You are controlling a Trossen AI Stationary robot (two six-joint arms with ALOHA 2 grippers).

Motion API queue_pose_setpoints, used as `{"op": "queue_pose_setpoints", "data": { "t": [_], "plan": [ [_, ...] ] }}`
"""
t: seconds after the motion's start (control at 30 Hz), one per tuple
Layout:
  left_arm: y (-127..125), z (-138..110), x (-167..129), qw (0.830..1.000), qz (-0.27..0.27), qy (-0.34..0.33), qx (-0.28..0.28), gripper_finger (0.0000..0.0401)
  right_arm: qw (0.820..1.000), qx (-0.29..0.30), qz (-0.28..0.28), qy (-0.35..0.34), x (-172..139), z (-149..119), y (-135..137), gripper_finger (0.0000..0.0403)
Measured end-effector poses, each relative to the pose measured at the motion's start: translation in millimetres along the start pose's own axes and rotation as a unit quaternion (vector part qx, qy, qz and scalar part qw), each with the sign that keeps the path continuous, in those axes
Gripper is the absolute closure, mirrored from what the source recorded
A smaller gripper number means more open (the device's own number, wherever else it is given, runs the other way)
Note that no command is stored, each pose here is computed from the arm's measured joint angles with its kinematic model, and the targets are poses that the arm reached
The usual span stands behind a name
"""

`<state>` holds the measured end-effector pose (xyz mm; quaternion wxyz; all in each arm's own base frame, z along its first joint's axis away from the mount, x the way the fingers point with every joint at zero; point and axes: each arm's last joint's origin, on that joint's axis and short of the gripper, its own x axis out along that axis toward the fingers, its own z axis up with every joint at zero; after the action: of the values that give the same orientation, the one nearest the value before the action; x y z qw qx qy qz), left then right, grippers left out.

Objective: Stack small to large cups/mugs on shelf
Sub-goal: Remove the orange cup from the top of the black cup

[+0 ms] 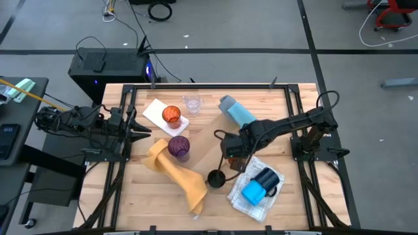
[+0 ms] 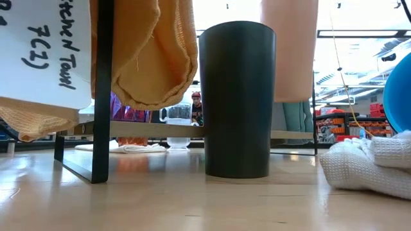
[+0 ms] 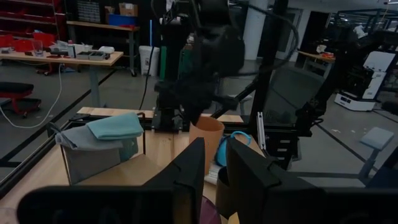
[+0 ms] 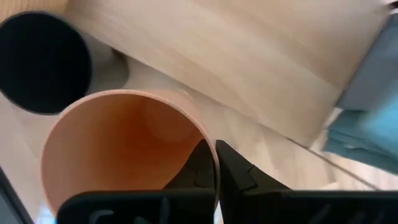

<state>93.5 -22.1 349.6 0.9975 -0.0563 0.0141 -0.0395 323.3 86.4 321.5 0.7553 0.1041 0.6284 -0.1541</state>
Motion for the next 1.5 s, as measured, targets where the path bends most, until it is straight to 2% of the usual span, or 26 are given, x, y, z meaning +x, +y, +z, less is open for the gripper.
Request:
{"op": "queue_pose_setpoints", "data": {
  "t": [0.4,0.7,1.0,1.5],
  "plan": [
    [0.0,0.1,0.0,1.000,0.000,-0.001,-0.001,0.0326,0.999,0.030,0.016,-0.007,30.7,-9.3,17.8,0.0402],
    [0.0,0.2,-0.1,1.000,0.000,-0.001,-0.004,0.0334,0.999,0.030,0.013,0.020,52.2,-18.3,19.1,0.0402],
    [0.0,0.2,-0.1,1.000,0.000,-0.001,-0.005,0.0326,0.999,0.038,0.019,0.021,69.6,-21.4,19.6,0.0402],
    [0.0,0.1,-0.1,1.000,0.000,-0.001,-0.005,0.0329,0.999,0.045,0.018,0.015,72.4,-17.7,16.0,0.0402]
  ]
}}
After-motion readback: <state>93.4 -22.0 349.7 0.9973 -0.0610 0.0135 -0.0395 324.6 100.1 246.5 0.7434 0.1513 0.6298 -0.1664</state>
